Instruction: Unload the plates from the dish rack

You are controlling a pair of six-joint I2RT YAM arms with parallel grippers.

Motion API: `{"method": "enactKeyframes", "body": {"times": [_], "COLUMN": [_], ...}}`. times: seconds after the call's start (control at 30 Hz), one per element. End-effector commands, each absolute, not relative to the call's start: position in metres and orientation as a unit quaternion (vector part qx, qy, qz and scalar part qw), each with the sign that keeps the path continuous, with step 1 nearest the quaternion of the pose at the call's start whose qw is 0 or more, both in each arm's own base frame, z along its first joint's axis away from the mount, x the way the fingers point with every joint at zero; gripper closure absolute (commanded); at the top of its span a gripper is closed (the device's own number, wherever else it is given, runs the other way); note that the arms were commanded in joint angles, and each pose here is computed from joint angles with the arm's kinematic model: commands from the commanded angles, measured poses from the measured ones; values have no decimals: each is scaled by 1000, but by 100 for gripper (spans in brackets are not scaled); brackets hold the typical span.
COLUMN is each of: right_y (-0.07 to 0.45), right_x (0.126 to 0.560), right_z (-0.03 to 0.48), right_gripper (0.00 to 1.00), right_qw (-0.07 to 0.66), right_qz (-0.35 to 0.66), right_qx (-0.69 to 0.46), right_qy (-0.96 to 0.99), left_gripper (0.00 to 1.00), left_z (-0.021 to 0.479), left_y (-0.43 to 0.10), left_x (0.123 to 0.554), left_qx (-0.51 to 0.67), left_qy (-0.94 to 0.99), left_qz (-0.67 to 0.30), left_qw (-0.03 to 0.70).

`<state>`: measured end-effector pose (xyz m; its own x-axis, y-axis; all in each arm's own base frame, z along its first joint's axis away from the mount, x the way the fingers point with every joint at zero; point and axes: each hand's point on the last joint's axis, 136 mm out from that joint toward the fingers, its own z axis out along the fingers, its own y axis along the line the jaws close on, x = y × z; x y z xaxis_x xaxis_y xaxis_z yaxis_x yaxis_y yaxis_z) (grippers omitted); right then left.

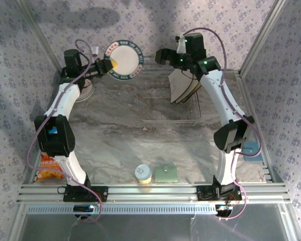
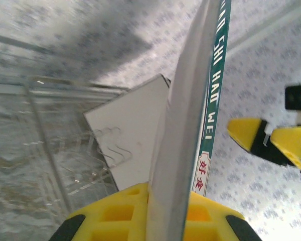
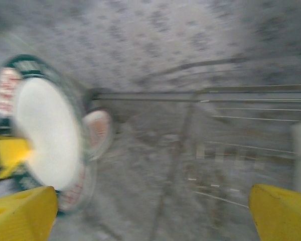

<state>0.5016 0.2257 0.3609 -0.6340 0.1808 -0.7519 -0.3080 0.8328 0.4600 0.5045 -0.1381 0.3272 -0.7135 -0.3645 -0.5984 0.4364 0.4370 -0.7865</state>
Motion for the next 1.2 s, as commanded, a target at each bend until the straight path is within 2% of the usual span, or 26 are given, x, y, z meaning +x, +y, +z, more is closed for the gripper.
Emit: {"method": "enactKeyframes", "body": {"times": [0.0, 0.23, 0.53, 0.73, 1.17], "right_y": [158, 84, 9, -12, -16], "right_x": [491, 478, 465, 461, 460], "right_z": [345, 351, 347, 340, 326], "right_gripper": [1, 1, 1, 1, 1], "right_qw": [421, 415, 395, 390, 383], "right_qz": [115, -13, -78, -79, -67], "right_qx": [-13, 18, 67, 84, 86], "right_qy": [900, 909, 913, 914, 917], "left_gripper": [100, 100, 100, 100, 100], "left_z": [341, 313, 283, 260, 212], "left_y": [-97, -15, 44, 71, 115], "left_x": [512, 514, 507, 508, 527], "left_qx": [-28, -144, -219, -252, -302], "left_qy": [753, 774, 776, 781, 792], "left_qz": [-505, -407, -343, -311, -276], "left_qw": [421, 463, 482, 479, 454]}}
